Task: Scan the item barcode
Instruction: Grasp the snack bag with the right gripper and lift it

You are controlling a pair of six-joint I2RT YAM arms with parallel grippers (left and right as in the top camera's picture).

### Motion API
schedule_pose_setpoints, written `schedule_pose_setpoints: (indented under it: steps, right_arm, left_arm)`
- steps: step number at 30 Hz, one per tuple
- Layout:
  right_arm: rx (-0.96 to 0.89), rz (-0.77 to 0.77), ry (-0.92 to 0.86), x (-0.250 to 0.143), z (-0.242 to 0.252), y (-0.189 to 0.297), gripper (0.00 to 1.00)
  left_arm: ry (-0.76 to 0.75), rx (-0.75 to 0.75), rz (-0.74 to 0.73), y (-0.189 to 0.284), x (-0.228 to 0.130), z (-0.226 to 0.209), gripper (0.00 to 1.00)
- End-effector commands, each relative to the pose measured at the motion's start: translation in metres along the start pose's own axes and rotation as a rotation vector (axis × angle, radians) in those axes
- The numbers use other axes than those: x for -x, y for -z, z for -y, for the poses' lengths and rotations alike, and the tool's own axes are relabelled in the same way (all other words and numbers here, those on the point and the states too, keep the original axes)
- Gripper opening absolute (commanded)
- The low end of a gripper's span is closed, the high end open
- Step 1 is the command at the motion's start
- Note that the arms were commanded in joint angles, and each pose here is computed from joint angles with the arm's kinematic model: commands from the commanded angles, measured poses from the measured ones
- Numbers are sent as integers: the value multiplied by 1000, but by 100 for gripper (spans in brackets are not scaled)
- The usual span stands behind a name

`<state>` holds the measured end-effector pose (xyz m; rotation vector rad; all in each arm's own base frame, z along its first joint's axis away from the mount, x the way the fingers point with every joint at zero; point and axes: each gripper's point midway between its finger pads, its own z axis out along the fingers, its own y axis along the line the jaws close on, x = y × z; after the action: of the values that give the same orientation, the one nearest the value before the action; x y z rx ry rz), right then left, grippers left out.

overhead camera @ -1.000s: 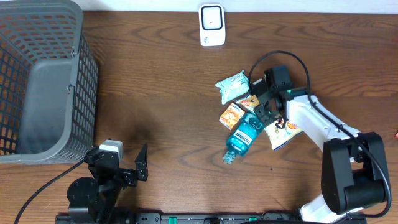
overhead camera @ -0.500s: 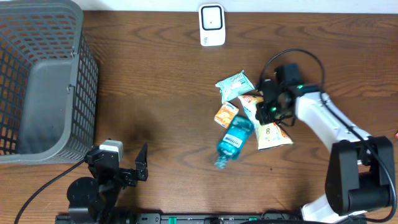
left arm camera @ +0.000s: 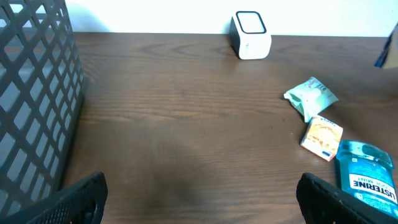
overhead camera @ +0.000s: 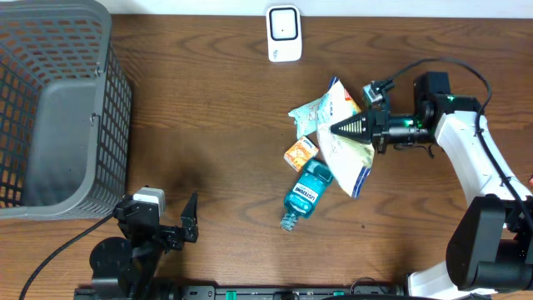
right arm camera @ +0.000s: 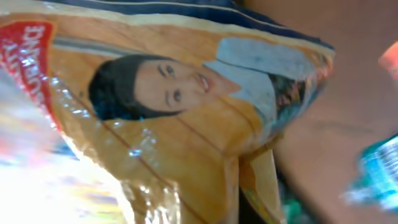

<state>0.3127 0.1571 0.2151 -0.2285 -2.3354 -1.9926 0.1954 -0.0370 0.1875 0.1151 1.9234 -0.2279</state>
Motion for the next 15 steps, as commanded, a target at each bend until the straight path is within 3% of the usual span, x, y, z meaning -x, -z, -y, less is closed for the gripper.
schedule_pose_setpoints:
  steps: [1,5,10,14,15]
  right_arm:
    - [147,-41,-206,-8,-34,5,6]
    - [146,-45,-258,-8,-34,5,6]
    - [143,-57,-428,-8,-34,5,18]
    - [137,-71,-620,-8,-34,5,9]
    - [136,-74,-659,-8,-34,5,3]
  left_arm:
    - [-15,-9,13,2,4,2,97]
    - [-15,-9,13,2,4,2,97]
    - [-15,-9,13,2,4,2,97]
    - [-15,-9,13,2,4,2,97]
    - [-15,-9,13,2,4,2,97]
